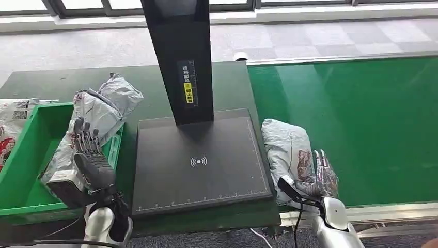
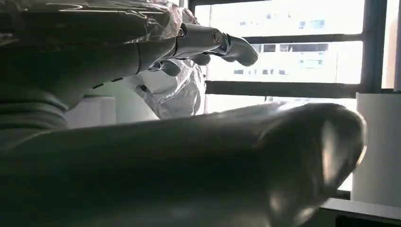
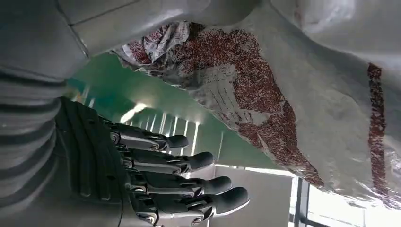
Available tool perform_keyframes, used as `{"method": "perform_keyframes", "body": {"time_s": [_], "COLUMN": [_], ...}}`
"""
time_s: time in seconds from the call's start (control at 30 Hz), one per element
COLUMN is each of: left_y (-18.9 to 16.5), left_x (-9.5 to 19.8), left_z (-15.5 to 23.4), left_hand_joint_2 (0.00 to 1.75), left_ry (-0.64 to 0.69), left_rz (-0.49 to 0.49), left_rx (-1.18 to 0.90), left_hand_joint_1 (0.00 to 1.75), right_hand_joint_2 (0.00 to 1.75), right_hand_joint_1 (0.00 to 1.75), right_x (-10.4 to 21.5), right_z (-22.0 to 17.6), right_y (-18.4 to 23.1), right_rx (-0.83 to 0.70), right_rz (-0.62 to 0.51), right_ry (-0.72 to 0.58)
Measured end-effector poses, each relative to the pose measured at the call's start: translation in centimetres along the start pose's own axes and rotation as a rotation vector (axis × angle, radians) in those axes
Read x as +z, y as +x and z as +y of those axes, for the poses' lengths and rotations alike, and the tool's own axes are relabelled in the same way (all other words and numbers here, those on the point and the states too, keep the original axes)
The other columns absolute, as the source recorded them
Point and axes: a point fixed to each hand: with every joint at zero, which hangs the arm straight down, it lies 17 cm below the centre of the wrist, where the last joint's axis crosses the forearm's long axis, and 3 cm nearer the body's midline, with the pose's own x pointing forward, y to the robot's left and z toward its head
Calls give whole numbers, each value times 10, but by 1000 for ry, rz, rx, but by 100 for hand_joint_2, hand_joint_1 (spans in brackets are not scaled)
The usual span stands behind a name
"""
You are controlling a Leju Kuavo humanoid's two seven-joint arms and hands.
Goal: Moved the parcel from conveyor to table for the left to box.
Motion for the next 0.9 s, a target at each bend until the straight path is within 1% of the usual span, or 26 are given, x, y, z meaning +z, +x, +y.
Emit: {"method": "perform_keyframes", "body": {"time_s": [0.03,0.07,0.1,0.2,0.43,0.6,0.9], "left_y": [0,0,-1,-2,-7,-9,-11], "left_x": [0,0,1,1,0,2,2], "left_z": [-1,-2,-2,-3,-9,-12,-12], "left_hand_joint_2": [0,0,0,0,0,0,0], "left_ry": [-3,-6,-7,-10,-22,-31,-36], "left_rz": [1,1,2,6,22,28,34], "left_rx": [0,1,0,0,-7,-10,-14], "left_hand_joint_1": [0,0,0,0,0,0,0], "right_hand_joint_2": [175,175,175,175,175,175,175], "right_hand_joint_1": [0,98,175,175,175,175,175], "right_x": [0,-1,-1,3,13,14,15], "right_z": [1,2,4,16,43,46,48], "right_y": [0,1,3,8,36,48,56], "right_rx": [-2,-9,-18,-56,-177,-227,-273], "right_rz": [0,-1,-4,-21,-44,-62,-58], "right_ry": [3,8,15,56,146,161,161]}}
